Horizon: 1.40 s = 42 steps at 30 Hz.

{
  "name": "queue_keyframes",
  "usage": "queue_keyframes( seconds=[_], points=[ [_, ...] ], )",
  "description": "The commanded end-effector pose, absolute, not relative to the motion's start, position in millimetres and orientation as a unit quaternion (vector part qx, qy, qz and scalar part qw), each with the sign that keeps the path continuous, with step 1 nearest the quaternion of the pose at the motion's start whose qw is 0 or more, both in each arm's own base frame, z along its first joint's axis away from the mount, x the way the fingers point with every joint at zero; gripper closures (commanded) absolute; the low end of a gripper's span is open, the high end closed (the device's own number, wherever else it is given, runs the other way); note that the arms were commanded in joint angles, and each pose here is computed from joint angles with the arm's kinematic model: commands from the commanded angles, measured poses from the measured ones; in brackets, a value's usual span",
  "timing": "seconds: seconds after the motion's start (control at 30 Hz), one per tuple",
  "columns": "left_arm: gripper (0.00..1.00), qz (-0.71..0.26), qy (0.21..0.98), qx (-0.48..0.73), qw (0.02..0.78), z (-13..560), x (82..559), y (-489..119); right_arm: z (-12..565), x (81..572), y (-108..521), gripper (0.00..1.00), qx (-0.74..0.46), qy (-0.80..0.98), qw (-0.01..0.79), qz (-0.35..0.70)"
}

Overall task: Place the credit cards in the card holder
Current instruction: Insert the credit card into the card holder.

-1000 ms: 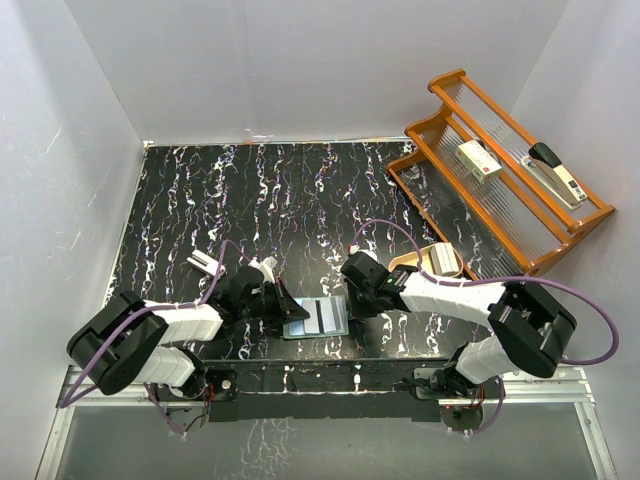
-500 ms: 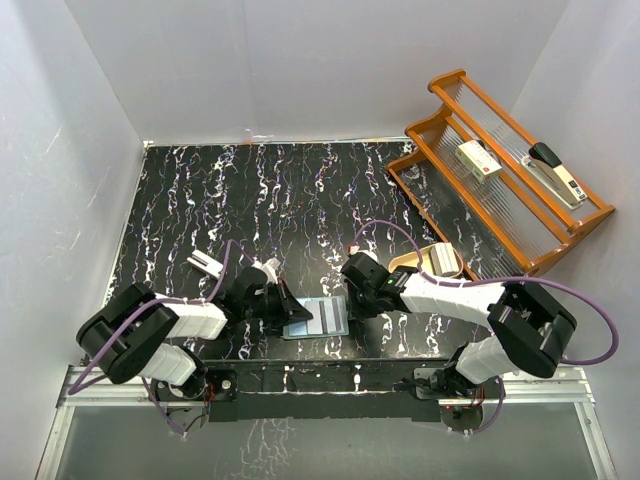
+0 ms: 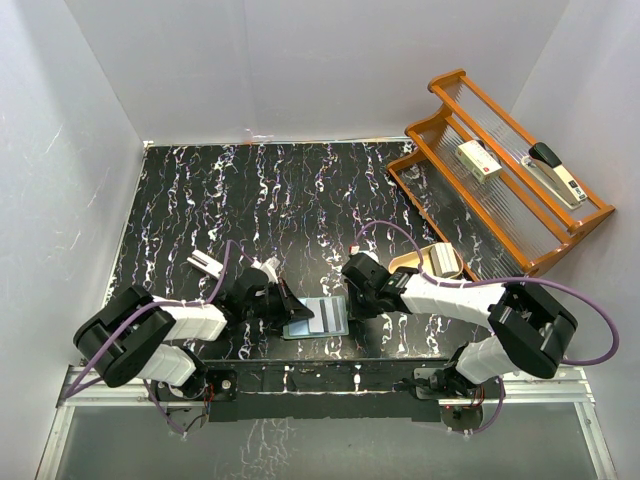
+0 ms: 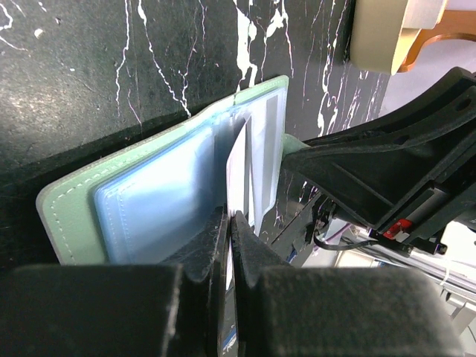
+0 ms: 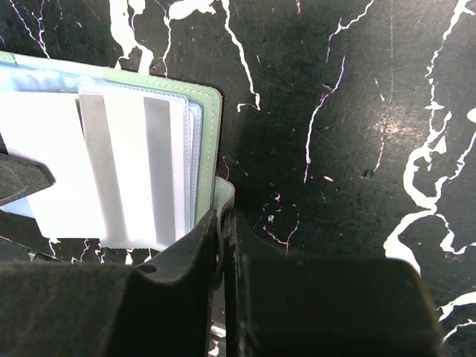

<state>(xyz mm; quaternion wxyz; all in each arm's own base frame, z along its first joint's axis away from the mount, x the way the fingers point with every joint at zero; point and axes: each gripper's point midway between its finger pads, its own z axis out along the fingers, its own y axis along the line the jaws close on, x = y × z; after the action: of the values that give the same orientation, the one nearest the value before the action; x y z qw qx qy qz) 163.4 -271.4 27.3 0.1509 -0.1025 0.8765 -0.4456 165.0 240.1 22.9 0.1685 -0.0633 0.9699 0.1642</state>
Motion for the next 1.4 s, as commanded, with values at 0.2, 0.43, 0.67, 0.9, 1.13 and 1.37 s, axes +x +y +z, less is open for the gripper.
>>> queue_keyframes(
  seconds=[0.2,0.43,0.67,0.9,1.13,1.37],
  points=[
    [1.0,-0.435,0.879,-0.112,0.16,16.3,166.6,-274.4,31.8,161.7,261.5,0.97,-0.061,0.959,0.177,0.212],
    [0.84,-0.42,0.885,-0.117,0.163,15.7,167.3,-272.9,29.9,160.5,260.9,0.97,-0.061,0.96,0.176,0.21],
    [0.49,-0.381,0.899,-0.121,0.179,22.2,169.2,-258.7,28.3,160.2,257.9,0.97,-0.061,0.961,0.178,0.204],
    [0.44,-0.372,0.901,-0.112,0.196,33.6,175.1,-257.2,30.1,162.7,255.5,0.98,-0.065,0.961,0.184,0.196],
    [0.44,-0.387,0.897,-0.095,0.192,39.6,175.9,-265.9,30.2,164.2,256.6,0.98,-0.065,0.961,0.186,0.196],
    [0.56,-0.399,0.897,-0.081,0.172,34.0,171.7,-275.1,28.9,164.9,258.6,0.99,-0.069,0.96,0.185,0.198]
  ],
)
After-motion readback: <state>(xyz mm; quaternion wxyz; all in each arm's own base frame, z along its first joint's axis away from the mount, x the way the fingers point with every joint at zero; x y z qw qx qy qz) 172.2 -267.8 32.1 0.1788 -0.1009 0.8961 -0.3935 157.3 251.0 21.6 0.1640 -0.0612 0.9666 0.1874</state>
